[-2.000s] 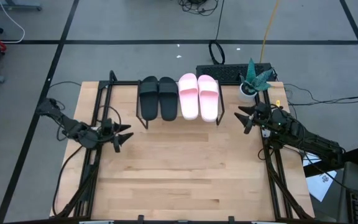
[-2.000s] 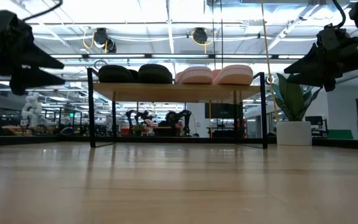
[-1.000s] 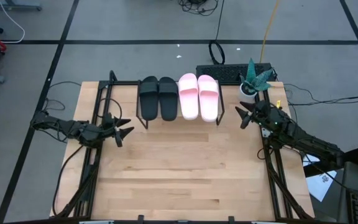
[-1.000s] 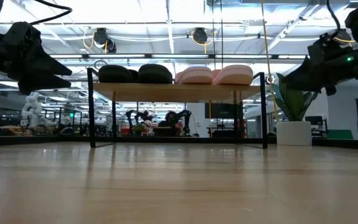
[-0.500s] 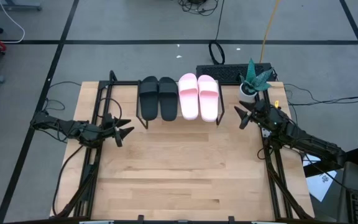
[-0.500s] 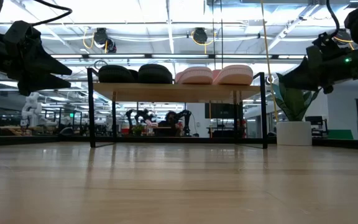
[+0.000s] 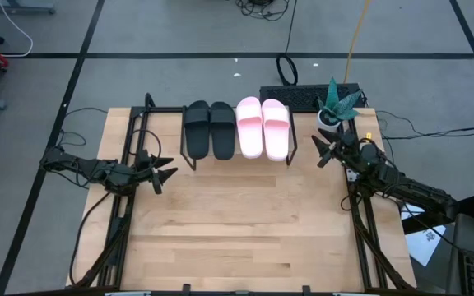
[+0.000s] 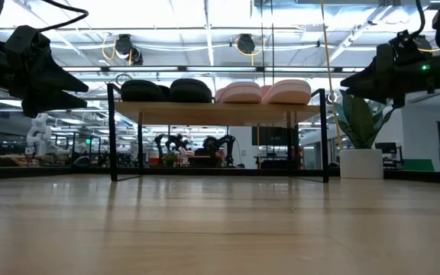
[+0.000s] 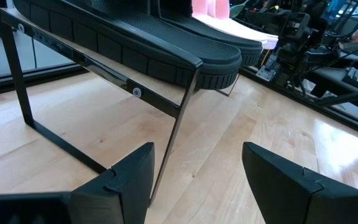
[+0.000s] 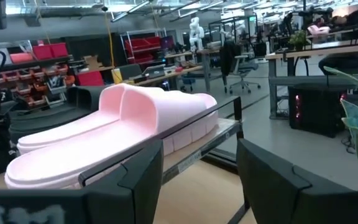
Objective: Pick and place slides into the shelf
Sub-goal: Return to Home Position
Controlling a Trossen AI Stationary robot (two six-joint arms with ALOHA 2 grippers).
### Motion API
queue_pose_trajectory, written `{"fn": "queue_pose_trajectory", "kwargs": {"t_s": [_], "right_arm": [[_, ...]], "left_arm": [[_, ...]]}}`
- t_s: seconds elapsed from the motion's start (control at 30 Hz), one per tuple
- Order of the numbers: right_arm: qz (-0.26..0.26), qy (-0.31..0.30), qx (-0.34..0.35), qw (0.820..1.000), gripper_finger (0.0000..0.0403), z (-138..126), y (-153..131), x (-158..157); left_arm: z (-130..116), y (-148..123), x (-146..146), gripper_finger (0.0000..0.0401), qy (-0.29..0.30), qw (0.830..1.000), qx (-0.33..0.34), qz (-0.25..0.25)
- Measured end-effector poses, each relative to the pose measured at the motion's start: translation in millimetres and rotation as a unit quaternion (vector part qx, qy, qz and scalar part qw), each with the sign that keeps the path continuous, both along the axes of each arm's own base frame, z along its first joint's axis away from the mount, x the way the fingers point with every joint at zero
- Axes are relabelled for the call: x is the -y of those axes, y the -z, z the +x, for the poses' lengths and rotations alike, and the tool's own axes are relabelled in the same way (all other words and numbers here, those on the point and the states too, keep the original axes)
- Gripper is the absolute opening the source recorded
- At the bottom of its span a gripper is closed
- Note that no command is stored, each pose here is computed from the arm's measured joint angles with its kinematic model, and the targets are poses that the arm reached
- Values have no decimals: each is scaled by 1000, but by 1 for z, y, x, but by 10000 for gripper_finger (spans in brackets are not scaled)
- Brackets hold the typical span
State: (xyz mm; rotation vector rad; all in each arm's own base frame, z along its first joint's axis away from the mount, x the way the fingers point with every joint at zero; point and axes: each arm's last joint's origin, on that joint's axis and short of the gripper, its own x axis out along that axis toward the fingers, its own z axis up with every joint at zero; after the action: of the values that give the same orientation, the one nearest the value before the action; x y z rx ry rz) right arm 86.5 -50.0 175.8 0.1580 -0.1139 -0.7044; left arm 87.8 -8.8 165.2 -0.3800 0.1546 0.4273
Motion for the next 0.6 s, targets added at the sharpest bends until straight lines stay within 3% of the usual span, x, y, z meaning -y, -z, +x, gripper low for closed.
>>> {"fn": "queue_pose_trajectory", "kwargs": {"t_s": [0.6], "right_arm": [[2,0,-4,1000,191,0,2,0]], "left_arm": [[0,0,0,239,0,1000,0,0]]}}
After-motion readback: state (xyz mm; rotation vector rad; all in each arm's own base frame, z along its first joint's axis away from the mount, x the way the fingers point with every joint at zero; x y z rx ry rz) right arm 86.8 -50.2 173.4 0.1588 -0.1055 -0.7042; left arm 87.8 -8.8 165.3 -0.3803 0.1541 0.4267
